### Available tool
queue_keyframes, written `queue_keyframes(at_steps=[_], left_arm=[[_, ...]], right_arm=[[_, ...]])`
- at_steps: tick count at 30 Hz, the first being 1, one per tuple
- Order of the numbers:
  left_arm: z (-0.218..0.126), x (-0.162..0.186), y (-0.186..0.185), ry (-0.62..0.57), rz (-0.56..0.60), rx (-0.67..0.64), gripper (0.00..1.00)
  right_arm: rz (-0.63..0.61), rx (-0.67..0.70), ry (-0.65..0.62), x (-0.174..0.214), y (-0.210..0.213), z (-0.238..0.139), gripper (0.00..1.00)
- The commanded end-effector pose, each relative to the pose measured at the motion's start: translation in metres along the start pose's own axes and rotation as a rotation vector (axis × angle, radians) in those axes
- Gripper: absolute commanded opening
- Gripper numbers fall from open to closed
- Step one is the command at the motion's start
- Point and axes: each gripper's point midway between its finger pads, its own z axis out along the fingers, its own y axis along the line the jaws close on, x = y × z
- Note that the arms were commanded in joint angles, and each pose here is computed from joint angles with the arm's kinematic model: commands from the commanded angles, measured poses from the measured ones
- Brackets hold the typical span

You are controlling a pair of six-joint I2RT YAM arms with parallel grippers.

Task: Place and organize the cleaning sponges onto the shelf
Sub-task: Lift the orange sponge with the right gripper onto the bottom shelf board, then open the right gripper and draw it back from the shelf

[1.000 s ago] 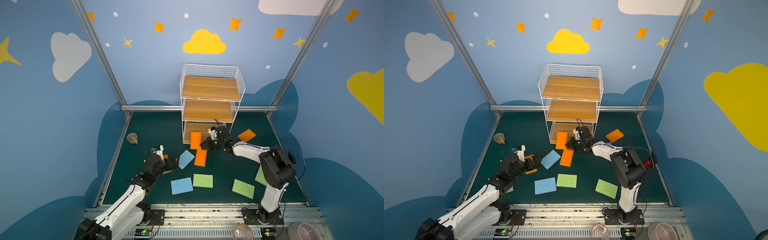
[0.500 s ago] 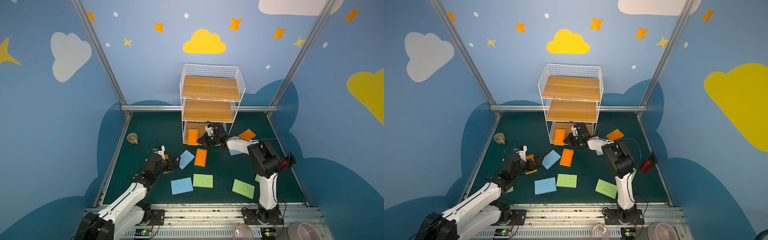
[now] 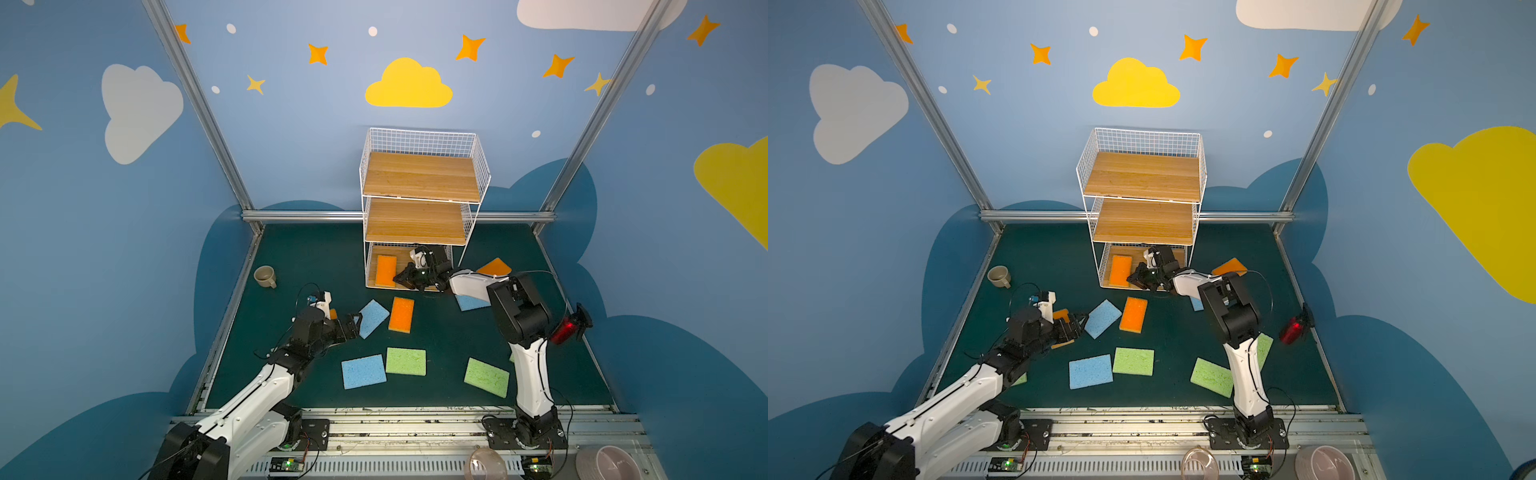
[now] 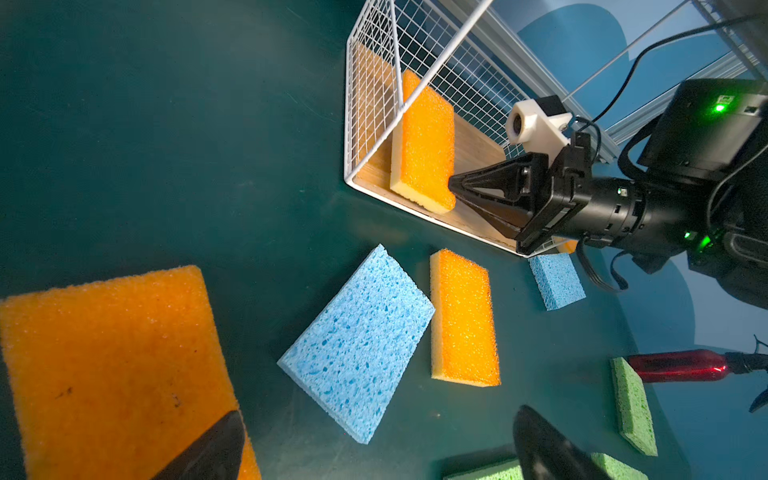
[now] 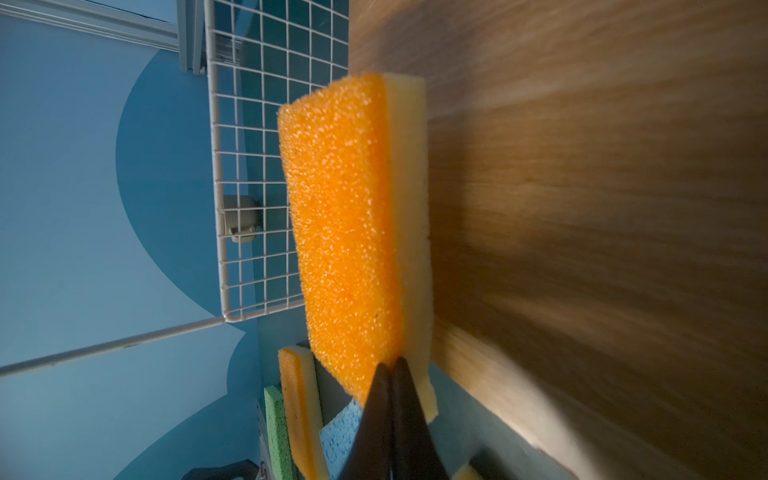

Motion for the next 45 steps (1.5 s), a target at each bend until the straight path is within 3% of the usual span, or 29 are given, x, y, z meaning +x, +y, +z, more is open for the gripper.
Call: queue_keyframes(at_steps=[1, 23, 28, 32, 42, 45], left_arm=[[-0.001, -0.007, -0.008, -0.011, 0.009, 0.028, 0.99], [-0.005, -0.004, -0.01, -0.003, 0.013, 0.041, 0.99], [-0.007, -0.003, -0.01, 0.001, 0.018, 0.045, 0.99], [-0.008, -0.001, -0.012, 0.011, 0.026, 0.057, 0.99], [-0.015, 0.004, -0.028, 0.041, 0.059, 0.107, 0.94], [-0.016, 0.008, -0.038, 0.065, 0.083, 0.132, 0.86]], right_arm=[[0.004, -0.041, 0.0, -0.005, 0.011, 0.007, 0.0], [0.022, -0.069, 0.018, -0.009, 0.016, 0.026, 0.0], [0.02, -0.071, 0.02, -0.009, 0.017, 0.026, 0.26], [0.012, -0.075, 0.021, -0.006, 0.019, 0.023, 0.38], [-0.023, -0.075, 0.006, 0.009, 0.027, -0.005, 0.5], [-0.033, -0.076, -0.008, 0.015, 0.029, -0.014, 0.51]])
